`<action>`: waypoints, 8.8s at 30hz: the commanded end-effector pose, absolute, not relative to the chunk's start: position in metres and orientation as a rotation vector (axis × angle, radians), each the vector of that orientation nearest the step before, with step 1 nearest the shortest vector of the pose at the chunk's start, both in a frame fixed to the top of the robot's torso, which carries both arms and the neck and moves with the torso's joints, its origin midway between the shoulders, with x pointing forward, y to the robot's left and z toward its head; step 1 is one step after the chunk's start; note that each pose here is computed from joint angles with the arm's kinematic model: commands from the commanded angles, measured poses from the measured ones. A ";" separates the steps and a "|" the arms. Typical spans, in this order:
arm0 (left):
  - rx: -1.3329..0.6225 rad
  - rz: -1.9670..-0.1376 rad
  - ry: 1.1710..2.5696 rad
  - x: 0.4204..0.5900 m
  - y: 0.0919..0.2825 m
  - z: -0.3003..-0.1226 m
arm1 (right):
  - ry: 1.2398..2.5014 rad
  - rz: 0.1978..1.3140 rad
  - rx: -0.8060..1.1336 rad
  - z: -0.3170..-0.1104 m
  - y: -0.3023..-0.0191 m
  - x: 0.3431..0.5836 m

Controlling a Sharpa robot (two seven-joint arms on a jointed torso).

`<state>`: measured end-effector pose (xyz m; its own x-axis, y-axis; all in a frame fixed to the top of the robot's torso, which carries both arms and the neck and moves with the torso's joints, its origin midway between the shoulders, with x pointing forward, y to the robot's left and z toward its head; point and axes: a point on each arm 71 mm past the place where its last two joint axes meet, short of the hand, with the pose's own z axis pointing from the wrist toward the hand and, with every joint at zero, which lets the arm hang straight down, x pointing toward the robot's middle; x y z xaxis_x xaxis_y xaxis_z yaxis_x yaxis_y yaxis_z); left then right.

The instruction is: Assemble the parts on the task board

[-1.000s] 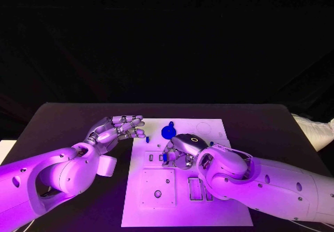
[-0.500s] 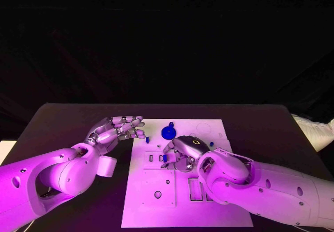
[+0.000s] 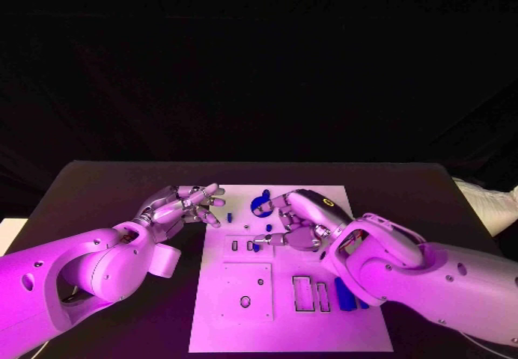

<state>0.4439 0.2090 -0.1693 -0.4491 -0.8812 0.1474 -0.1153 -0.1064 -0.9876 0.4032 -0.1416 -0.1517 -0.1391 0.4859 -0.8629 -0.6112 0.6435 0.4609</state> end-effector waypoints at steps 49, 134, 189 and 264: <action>-0.081 -0.377 2.345 0.490 0.098 -0.174 | 1.338 1.037 0.365 -0.116 -0.227 0.444; -0.307 -0.548 2.243 0.485 0.101 -0.167 | 1.442 0.989 0.374 -0.134 -0.228 0.451; -0.070 -0.392 2.257 0.471 0.105 -0.197 | 1.452 0.978 0.384 -0.139 -0.228 0.451; -0.086 -0.316 2.293 0.487 0.110 -0.197 | 1.467 0.974 0.381 -0.139 -0.228 0.449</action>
<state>0.4876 0.1054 -0.1938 -0.6660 -0.1795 -0.7241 0.0725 0.9505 -0.3023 0.4496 -0.2290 -0.1385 -0.1614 0.7454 -0.6468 -0.3136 0.5827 0.7498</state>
